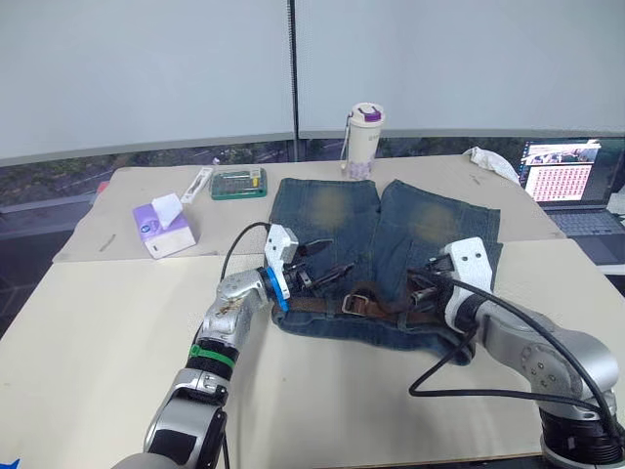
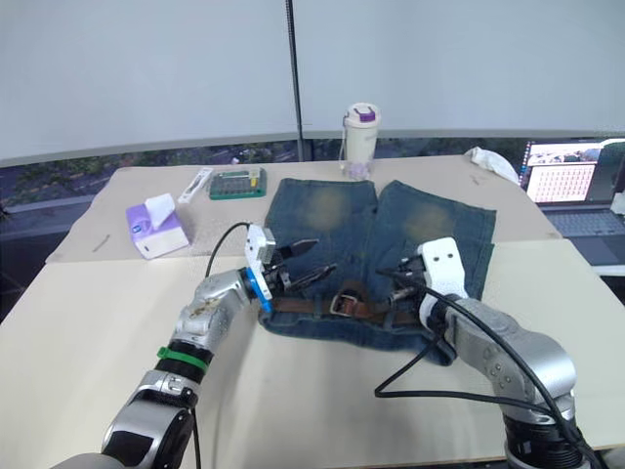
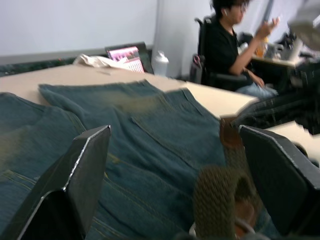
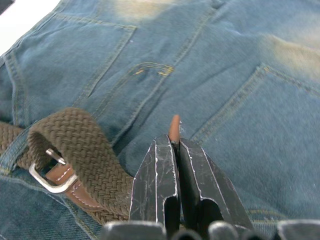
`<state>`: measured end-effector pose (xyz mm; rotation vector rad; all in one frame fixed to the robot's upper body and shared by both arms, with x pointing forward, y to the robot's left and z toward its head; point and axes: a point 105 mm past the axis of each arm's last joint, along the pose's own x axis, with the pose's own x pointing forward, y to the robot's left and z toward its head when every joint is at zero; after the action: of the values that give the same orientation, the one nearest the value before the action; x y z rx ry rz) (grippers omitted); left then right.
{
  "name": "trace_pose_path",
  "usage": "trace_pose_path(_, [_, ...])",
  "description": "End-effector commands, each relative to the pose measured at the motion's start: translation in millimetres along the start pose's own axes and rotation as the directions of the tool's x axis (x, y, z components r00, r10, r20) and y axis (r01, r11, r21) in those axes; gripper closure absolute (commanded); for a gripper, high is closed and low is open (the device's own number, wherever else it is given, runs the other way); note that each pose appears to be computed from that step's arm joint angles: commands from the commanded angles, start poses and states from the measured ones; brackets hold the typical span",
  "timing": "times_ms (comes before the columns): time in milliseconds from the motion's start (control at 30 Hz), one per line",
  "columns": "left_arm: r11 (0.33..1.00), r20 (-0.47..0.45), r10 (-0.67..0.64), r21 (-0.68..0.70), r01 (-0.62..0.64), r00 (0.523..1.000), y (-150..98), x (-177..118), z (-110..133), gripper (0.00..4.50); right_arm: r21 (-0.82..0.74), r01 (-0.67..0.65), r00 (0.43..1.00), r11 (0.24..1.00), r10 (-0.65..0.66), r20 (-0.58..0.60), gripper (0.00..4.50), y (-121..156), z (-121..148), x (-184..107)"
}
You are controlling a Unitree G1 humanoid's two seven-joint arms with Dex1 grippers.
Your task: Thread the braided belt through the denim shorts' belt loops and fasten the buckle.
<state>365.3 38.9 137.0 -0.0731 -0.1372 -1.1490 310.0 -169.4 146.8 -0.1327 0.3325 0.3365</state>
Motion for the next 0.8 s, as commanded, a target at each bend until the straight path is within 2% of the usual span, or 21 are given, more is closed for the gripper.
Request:
trace_pose_path(33, [0.997, 0.016, -0.062, 0.039, 0.061, 0.998, -8.7, 10.1, 6.3, 1.52, -0.06, -0.014, 0.997, 0.998, 0.019, 0.076, 4.5, 4.3, 17.1, -5.3])
trace_pose_path(167, [0.998, 0.003, -0.044, 0.051, 0.044, 0.999, -5.1, 16.3, 2.0, 2.87, -0.099, -0.021, 0.995, 0.995, 0.031, 0.094, 4.5, 4.4, 23.1, -7.8])
trace_pose_path(200, [0.998, 0.001, -0.045, 0.053, 0.045, 0.999, -5.0, 17.5, 1.3, 3.36, -0.106, -0.024, 0.995, 0.994, 0.034, 0.099, 4.5, 4.6, 25.1, -8.6])
trace_pose_path(267, [0.996, -0.005, -0.066, 0.061, 0.066, 0.998, -8.0, 21.3, 0.0, 3.92, -0.121, -0.033, 0.992, 0.992, 0.047, 0.115, 4.5, 5.4, 32.6, -12.3])
trace_pose_path(300, [0.995, -0.008, -0.076, 0.065, 0.077, 0.997, -9.5, 22.6, -0.6, 3.96, -0.124, -0.037, 0.991, 0.992, 0.052, 0.122, 4.5, 5.9, 35.3, -13.6])
trace_pose_path(333, [0.994, -0.013, -0.089, 0.066, 0.09, 0.996, -11.5, 24.0, -2.1, 4.49, -0.126, -0.041, 0.99, 0.991, 0.057, 0.13, 4.5, 6.4, 38.9, -15.5])
trace_pose_path(567, [0.983, -0.057, -0.139, 0.113, 0.144, 0.989, -18.2, 28.8, -9.5, 4.49, -0.117, -0.074, 0.984, 0.99, 0.091, 0.151, 4.5, 9.8, 52.2, -26.5])
trace_pose_path(800, [0.969, -0.089, -0.17, 0.168, 0.183, 0.981, -21.4, 32.9, -13.4, 4.49, -0.15, -0.054, 0.994, 0.987, 0.067, 0.082, 4.5, 10.8, 35.6, -17.9])
